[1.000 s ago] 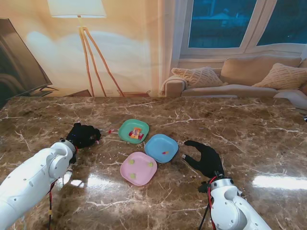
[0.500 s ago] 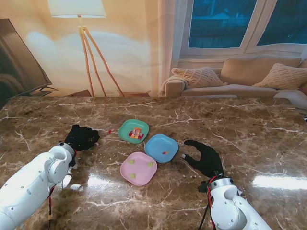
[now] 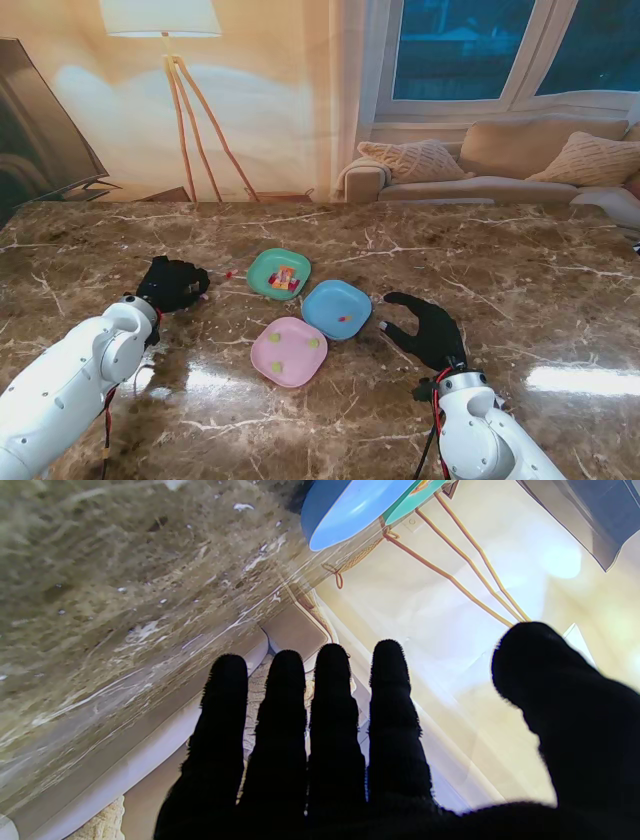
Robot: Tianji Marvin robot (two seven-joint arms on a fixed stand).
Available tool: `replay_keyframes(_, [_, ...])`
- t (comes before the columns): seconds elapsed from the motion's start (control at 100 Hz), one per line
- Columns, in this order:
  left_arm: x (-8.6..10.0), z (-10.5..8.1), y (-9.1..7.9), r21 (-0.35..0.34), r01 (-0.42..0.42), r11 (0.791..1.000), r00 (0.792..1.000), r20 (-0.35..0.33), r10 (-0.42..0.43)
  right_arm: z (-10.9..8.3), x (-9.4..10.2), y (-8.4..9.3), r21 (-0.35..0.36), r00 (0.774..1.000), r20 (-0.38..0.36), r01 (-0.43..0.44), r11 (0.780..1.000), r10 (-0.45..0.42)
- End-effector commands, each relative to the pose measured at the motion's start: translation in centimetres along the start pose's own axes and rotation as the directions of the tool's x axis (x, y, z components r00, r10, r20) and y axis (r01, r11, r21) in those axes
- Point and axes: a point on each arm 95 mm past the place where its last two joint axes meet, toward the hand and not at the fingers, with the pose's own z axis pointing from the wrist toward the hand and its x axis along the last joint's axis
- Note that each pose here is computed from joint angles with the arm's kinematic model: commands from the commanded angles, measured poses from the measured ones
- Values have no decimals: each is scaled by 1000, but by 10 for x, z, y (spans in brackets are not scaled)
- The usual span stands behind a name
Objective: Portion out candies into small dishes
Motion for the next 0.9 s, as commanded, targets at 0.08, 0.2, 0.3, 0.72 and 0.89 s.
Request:
replay_keyframes(0.08, [13, 3, -11, 33, -6, 999, 999, -35, 7, -4, -1, -4, 14, 1000, 10, -11, 1000, 11])
replay_keyframes(0.2, [23, 7, -21, 59, -7, 998, 998, -61, 11, -4, -2, -4, 10, 1000, 10, -12, 1000, 12])
replay_keyframes(0.3, [35, 12, -31, 85, -5, 996, 996, -84, 12, -4, -2, -4, 6, 1000, 11, -14, 1000, 14])
replay_keyframes(0.72, [113, 44, -61, 178, 59, 982, 973, -232, -17, -8, -9, 0, -14, 999, 21, -23, 1000, 24])
replay_keyframes(0.89, [147, 55, -59, 179, 94, 979, 951, -309, -35, -11, -13, 2, -26, 999, 27, -26, 999, 26])
